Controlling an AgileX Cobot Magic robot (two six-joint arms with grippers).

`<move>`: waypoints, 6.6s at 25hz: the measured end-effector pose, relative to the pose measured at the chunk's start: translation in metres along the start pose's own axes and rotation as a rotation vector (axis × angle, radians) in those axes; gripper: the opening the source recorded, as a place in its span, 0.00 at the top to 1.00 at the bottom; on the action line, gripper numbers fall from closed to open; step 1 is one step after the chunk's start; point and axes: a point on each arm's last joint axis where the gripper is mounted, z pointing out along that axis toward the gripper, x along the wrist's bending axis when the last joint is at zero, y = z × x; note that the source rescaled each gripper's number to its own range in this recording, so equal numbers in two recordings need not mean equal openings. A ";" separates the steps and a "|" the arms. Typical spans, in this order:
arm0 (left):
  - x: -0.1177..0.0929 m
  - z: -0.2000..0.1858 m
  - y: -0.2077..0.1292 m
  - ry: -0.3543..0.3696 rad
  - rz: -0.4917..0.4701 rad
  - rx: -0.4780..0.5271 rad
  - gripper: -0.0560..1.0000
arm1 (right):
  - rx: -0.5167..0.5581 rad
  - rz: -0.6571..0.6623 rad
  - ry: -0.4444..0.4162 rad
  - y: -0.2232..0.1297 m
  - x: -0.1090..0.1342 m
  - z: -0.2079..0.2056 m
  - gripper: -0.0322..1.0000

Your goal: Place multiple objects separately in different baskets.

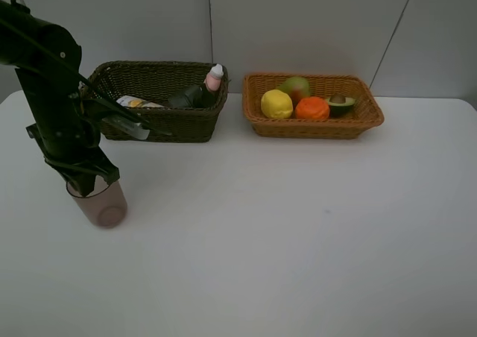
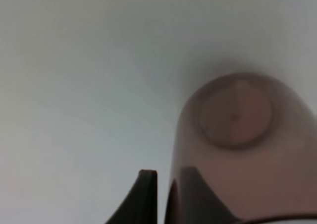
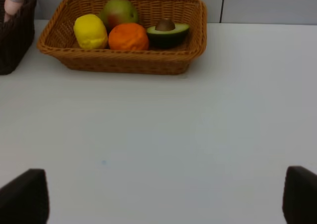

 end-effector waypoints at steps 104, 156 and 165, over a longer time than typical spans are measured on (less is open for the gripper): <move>0.072 -0.055 0.132 0.256 0.028 -0.648 0.95 | 0.000 0.000 0.000 0.000 0.000 0.000 0.00; 0.035 -0.111 0.000 0.143 -0.079 -0.583 0.10 | 0.000 0.000 0.000 0.000 0.000 0.000 0.00; 0.010 -0.116 -0.097 0.078 -0.141 -0.551 0.10 | 0.000 0.000 0.000 0.000 0.000 0.000 0.00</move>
